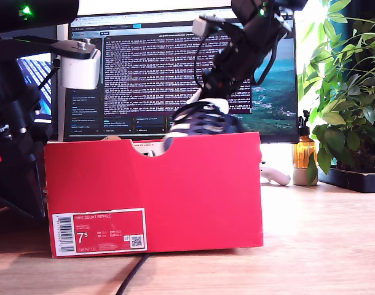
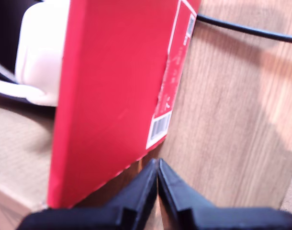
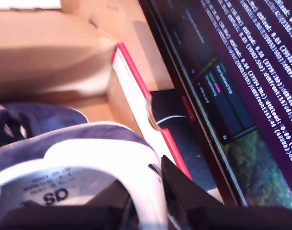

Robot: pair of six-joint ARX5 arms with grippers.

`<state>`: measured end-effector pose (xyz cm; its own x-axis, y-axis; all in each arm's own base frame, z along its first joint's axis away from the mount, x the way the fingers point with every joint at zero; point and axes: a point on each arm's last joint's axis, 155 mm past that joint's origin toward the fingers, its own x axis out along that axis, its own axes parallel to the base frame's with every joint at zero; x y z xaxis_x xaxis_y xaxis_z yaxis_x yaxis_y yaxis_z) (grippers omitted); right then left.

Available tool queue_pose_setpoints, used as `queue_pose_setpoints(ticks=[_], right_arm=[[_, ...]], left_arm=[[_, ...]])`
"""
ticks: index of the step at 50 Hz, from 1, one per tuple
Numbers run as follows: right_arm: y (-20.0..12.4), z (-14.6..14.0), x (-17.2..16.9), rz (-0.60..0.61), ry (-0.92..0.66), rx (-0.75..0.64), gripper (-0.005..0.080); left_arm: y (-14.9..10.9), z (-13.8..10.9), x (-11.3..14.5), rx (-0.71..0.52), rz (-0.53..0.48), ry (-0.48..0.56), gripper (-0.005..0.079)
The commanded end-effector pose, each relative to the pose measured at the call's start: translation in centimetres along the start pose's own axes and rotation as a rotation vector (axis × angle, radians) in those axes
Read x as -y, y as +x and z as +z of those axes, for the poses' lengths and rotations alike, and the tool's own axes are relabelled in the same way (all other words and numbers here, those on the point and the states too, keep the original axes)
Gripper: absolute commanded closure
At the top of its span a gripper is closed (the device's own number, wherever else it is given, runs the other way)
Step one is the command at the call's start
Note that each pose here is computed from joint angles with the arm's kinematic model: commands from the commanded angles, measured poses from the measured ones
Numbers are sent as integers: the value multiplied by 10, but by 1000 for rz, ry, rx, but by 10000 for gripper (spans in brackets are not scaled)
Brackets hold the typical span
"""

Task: Pack the blue shoes by picking the first shoe and placing it inside the red shoebox, left side, then picking and rotating the second shoe and placing it in the shoebox

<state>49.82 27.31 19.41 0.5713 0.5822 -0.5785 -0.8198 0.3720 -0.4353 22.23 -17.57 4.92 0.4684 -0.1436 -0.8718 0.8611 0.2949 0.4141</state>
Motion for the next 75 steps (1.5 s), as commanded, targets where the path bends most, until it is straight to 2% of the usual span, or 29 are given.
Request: queue_pose_setpoints(ticks=[1,15,39,43,49,53,65,75], right_arm=[[-3,8,1,2,-1,17,764],[16,-39,-33,112,6,-147,764],[43,-50,-59,144,-14,-207,763],[46,-53,-62,141,-24,-228,718],[51,-52,-61,111,-43,-242,542],[52,-50,-55,75,-53,-246,475],[50,-41,-29,-49,-77,-274,461],[32,-24,-14,-96,-76,-333,461]], left_arm=[[4,-4,6,-16,-21,10,761],[4,-4,6,-14,-19,9,761],[4,-4,6,-14,-19,8,761],[4,-4,6,-14,-20,8,761],[4,-4,6,-13,-20,8,761],[4,-4,6,-14,-20,7,761],[4,-3,7,-12,-23,-17,761],[4,-3,6,-12,-22,-19,761]])
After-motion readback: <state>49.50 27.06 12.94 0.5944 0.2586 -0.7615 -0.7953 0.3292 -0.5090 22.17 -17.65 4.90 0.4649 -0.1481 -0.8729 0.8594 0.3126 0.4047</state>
